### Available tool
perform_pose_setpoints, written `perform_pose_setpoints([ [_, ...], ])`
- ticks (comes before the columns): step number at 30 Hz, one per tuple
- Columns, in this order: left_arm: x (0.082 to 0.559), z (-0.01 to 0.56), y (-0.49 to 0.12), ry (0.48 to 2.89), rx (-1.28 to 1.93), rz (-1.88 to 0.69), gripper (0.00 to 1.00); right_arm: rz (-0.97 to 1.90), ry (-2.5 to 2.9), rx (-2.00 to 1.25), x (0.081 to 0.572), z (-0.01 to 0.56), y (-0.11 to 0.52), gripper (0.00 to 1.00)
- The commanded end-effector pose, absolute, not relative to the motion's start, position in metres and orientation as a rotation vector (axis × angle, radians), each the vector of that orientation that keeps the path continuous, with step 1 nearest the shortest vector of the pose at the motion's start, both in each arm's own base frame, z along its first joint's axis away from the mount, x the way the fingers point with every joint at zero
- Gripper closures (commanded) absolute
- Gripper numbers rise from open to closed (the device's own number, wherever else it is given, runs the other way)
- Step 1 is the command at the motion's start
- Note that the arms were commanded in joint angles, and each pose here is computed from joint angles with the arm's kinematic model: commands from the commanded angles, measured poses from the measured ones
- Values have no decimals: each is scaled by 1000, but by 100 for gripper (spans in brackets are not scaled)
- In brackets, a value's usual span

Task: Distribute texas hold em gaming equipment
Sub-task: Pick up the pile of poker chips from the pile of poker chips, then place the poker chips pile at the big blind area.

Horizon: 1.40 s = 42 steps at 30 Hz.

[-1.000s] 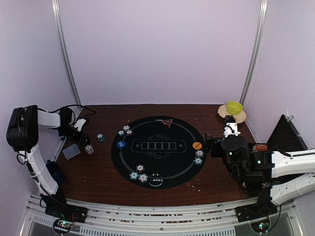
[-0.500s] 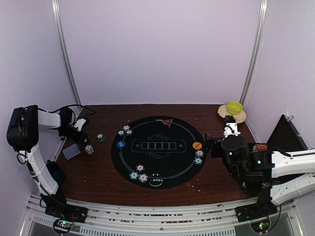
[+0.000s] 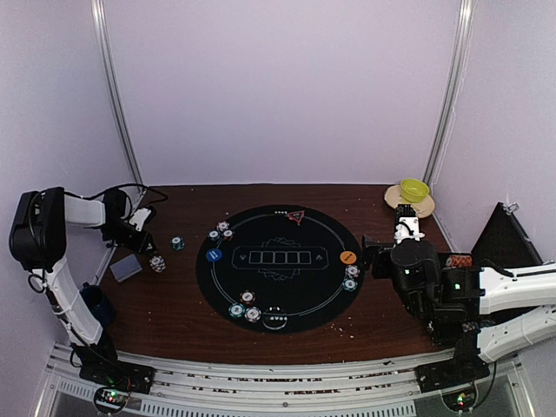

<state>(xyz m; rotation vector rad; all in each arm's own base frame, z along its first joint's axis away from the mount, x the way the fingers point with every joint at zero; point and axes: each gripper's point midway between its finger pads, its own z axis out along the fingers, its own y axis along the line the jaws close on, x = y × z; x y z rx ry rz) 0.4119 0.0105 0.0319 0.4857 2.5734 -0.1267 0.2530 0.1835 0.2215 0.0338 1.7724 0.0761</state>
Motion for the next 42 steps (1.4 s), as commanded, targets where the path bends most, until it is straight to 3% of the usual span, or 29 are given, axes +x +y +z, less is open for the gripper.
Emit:
perform_pose_setpoints([
  [1,418,72,6,2457,509,-84,69,83,1756,44,253,234,184,0],
  [11,411,121,-55,2327,730,-120,70,67,1756,45,254,232,185,0],
  [25,370,161,-268,2075,1316,-433,69,35,1735,85,254,233,175,0],
  [42,370,106,-467,1922,1557,-538,70,75,1634,262,240,255,130,0],
])
